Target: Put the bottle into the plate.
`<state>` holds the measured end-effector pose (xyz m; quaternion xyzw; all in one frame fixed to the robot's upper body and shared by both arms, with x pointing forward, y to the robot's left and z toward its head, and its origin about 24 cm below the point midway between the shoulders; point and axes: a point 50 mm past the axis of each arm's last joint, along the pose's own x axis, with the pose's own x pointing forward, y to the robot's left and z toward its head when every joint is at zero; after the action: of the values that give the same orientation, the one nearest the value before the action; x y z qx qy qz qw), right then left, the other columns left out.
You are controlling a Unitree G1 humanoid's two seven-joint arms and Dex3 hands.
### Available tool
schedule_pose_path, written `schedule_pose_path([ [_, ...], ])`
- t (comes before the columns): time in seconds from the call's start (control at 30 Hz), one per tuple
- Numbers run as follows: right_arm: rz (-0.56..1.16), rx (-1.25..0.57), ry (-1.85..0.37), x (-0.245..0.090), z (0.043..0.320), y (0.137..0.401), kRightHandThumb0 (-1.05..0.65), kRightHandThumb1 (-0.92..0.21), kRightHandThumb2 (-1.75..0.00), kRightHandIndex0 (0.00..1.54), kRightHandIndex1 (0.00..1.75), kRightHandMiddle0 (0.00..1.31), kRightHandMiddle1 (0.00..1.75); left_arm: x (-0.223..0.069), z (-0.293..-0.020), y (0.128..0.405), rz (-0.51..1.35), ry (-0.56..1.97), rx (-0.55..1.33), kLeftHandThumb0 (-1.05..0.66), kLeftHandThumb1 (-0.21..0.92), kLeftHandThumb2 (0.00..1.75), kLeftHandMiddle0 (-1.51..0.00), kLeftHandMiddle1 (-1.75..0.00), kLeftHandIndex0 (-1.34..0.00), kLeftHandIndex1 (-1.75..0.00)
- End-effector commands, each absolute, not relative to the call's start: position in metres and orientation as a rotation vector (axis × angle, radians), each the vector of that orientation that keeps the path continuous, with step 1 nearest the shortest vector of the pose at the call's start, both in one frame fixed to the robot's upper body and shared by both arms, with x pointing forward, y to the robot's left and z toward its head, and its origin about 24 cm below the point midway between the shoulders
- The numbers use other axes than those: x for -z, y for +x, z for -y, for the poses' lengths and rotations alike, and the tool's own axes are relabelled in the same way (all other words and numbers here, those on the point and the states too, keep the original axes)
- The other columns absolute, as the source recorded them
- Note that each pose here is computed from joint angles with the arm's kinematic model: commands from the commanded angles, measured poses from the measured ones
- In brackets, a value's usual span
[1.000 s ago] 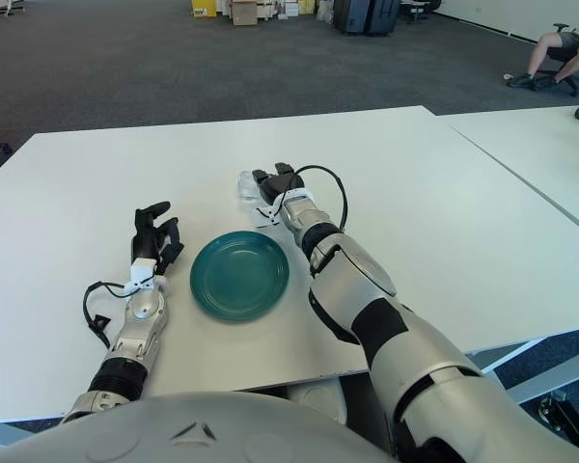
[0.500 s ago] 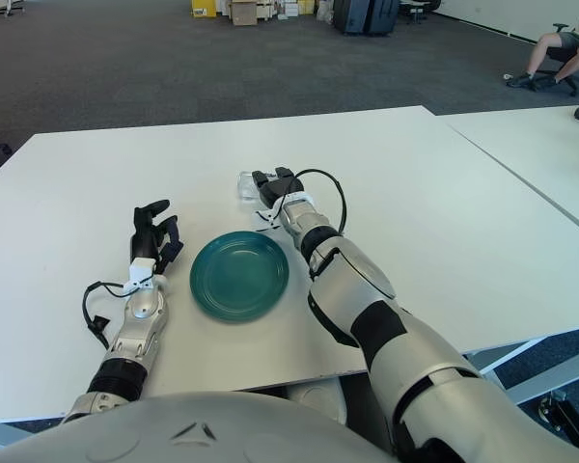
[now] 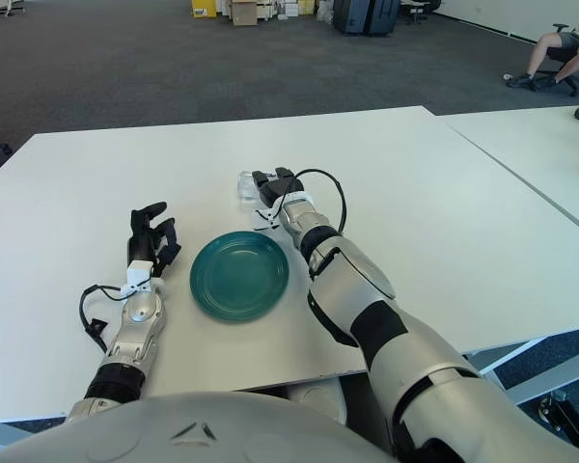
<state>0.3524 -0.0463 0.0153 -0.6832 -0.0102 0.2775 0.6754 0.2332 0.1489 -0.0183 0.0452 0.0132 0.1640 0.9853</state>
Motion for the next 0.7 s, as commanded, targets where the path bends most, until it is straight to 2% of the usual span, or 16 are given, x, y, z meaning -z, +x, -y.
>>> schedule_pose_path([
  [0.0,-0.002,-0.644,-1.522,-0.014,0.048,0.352,-1.02,-0.92,-0.33,0.12,0.03,0.01,0.16,0.014,-0.149,0.236,-0.014,0.1,-0.333,-0.67,0.92,0.75,-0.44,-0.57,-0.14,-1.11],
  [0.23,0.006,-0.67,-1.528,-0.017,0.051,0.354,-0.93,-0.92,-0.24,0.25,0.05,0.0,0.54,0.013,-0.148,0.235,-0.018,0.097,-0.334,-0.66,0.92,0.75,-0.44,-0.56,-0.14,-1.1],
  [0.27,0.01,-0.675,-1.532,-0.017,0.051,0.354,-0.9,-0.92,-0.22,0.29,0.06,0.0,0.65,0.013,-0.148,0.235,-0.019,0.097,-0.334,-0.66,0.92,0.75,-0.44,-0.56,-0.14,-1.1],
  [0.4,0.038,-0.692,-1.565,-0.019,0.052,0.355,-0.82,-0.92,-0.17,0.39,0.1,0.0,0.9,0.012,-0.148,0.235,-0.019,0.091,-0.338,-0.65,0.92,0.75,-0.43,-0.56,-0.14,-1.1],
  [0.5,0.06,-0.7,-1.586,-0.021,0.054,0.357,-0.78,-0.92,-0.16,0.44,0.12,0.01,1.0,0.01,-0.148,0.234,-0.017,0.089,-0.34,-0.64,0.92,0.75,-0.43,-0.55,-0.14,-1.1],
  [0.67,0.1,-0.712,-1.608,-0.028,0.058,0.361,-0.74,-0.92,-0.15,0.49,0.15,0.05,1.05,0.009,-0.148,0.234,-0.019,0.092,-0.342,-0.64,0.92,0.76,-0.43,-0.55,-0.14,-1.1],
])
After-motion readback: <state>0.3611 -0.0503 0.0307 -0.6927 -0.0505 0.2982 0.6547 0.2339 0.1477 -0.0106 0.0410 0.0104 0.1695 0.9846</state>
